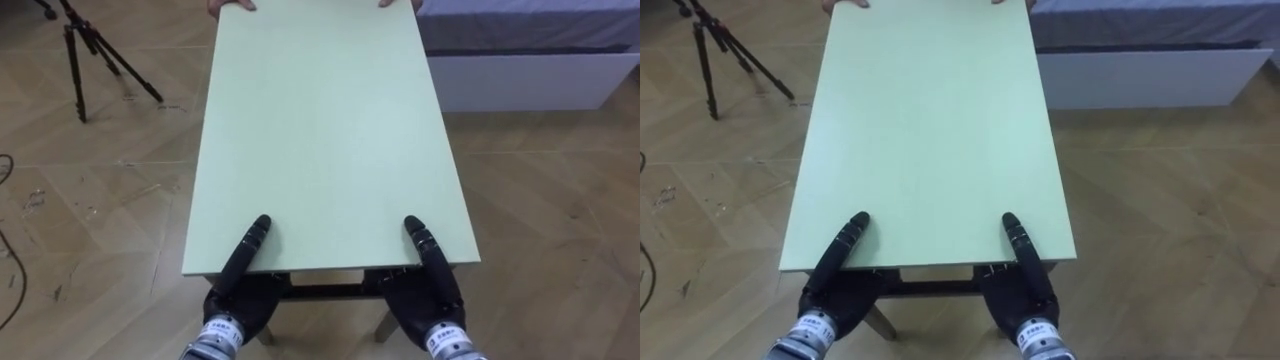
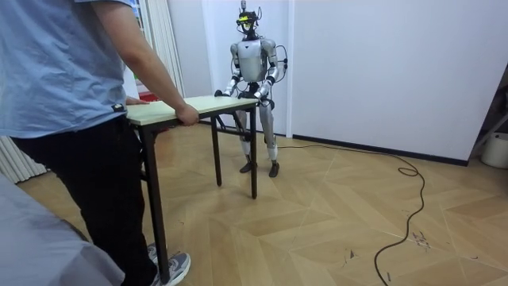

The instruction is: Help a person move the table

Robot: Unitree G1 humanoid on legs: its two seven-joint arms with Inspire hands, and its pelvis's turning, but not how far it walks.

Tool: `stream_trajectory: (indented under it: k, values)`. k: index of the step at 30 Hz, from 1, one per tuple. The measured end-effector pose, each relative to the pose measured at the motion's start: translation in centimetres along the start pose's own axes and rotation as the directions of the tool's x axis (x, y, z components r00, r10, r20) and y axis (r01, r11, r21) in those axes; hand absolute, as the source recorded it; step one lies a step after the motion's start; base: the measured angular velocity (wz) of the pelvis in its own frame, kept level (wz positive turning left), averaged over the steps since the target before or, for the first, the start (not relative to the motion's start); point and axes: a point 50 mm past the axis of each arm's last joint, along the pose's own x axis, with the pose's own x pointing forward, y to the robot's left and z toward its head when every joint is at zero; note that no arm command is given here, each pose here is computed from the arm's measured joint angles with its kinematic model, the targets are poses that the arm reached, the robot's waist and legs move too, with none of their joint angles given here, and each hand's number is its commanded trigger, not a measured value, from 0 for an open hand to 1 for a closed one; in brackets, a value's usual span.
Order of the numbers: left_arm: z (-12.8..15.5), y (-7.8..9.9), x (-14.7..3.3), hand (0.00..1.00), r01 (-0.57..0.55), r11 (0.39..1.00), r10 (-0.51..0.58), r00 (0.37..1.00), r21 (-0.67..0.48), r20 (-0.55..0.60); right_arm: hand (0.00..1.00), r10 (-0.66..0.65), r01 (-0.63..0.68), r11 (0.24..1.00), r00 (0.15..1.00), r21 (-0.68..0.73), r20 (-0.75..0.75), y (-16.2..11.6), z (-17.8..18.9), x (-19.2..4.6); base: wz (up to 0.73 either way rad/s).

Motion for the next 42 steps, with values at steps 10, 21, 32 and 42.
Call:
stream_trajectory:
  k: [10, 21, 32, 42]
  values:
    - [-0.3, -0.3, -1.8, 1.00, 0.026, 1.000, -0.026, 0.999, -0.013, 0.019, 1.00, 0.025, -0.025, 1.000, 1.000, -0.015, -0.005, 0.8, -0.3, -1.4, -0.08]
    - [-0.5, -1.3, -1.8, 1.00, 0.046, 0.999, -0.047, 0.998, 0.006, 0.038, 1.00, 0.041, -0.041, 0.999, 0.999, -0.001, 0.019, 1.4, -0.4, -1.8, 0.01]
    - [-0.7, -1.4, -1.9, 1.00, 0.043, 0.999, -0.044, 0.998, 0.020, 0.047, 1.00, 0.033, -0.033, 0.999, 0.999, 0.001, 0.025, 1.2, -0.5, -1.9, 0.01]
    - [-1.7, -1.2, -2.2, 1.00, 0.035, 0.999, -0.034, 0.999, -0.025, 0.039, 1.00, 0.038, -0.036, 0.998, 0.998, -0.043, 0.043, 1.5, 0.3, -2.1, -0.02]
